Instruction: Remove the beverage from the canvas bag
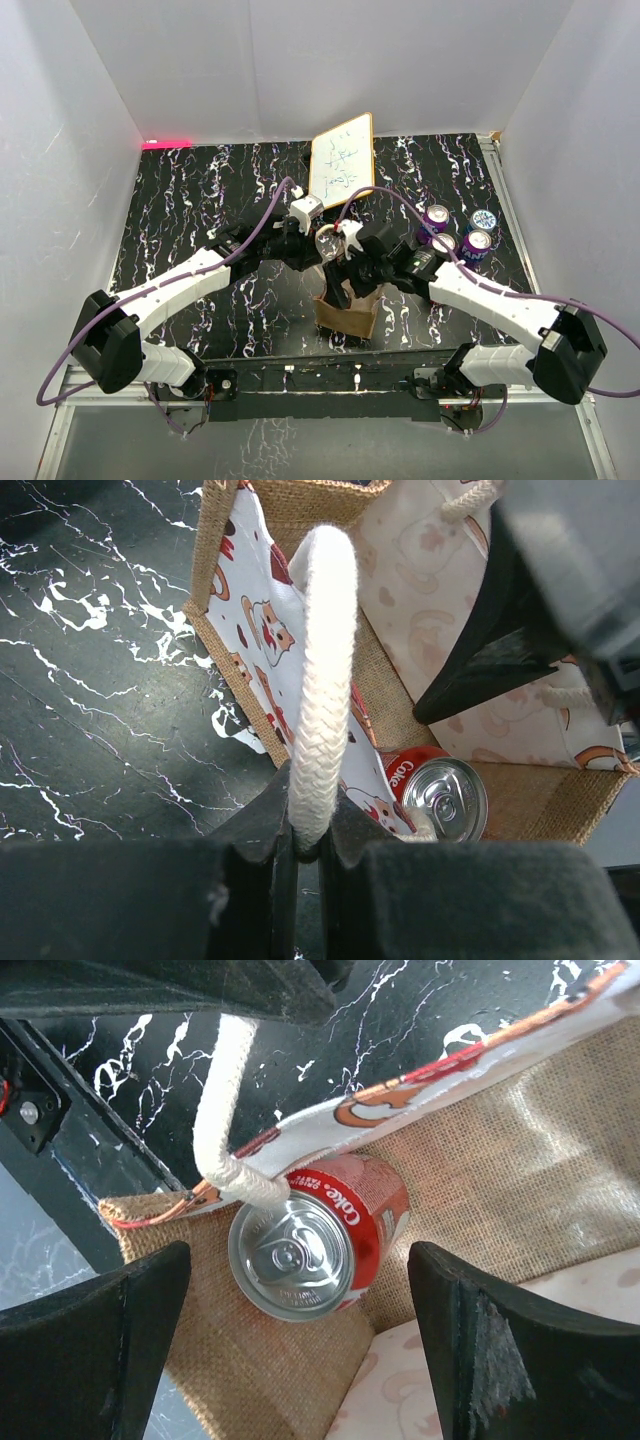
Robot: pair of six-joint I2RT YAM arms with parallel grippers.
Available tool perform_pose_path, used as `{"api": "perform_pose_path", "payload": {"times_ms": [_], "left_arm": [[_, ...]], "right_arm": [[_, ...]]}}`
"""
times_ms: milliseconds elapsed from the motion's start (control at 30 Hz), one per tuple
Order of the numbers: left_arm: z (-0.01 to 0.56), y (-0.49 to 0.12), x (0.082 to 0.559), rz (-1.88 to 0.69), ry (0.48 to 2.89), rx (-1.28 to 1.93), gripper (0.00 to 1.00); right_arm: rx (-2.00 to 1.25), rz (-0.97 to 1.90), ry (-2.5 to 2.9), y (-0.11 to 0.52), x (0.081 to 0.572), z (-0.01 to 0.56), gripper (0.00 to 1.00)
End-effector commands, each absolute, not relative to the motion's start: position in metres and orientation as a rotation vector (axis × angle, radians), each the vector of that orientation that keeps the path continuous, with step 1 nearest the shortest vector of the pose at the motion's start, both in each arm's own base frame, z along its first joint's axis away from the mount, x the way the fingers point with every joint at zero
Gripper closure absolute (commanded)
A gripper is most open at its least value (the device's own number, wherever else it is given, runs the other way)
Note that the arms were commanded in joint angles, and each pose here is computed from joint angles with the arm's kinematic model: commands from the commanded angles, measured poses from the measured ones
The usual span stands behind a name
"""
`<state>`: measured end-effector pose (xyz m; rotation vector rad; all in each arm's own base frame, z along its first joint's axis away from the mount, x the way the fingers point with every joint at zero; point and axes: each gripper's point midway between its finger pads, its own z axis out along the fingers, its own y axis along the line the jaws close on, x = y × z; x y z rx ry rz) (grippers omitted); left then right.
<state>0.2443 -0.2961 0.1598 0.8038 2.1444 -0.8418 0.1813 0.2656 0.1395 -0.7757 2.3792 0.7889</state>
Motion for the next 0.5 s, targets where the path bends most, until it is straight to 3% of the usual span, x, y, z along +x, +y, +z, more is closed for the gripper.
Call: {"api": "perform_pose_path", "payload": {"times_ms": [0,467], "left_arm": [[0.171,-0.298,0.245,-0.853,2.120,0.815,1.00],[0.171,-0.298,0.245,-0.853,2.121,0.815,1.00]], "right_arm": [[-0.847,0.782,2.348,0.281,0.180,0.134,0.05],[-0.849,0.524,2.441,0.272,0.188,0.098,0.06]]}}
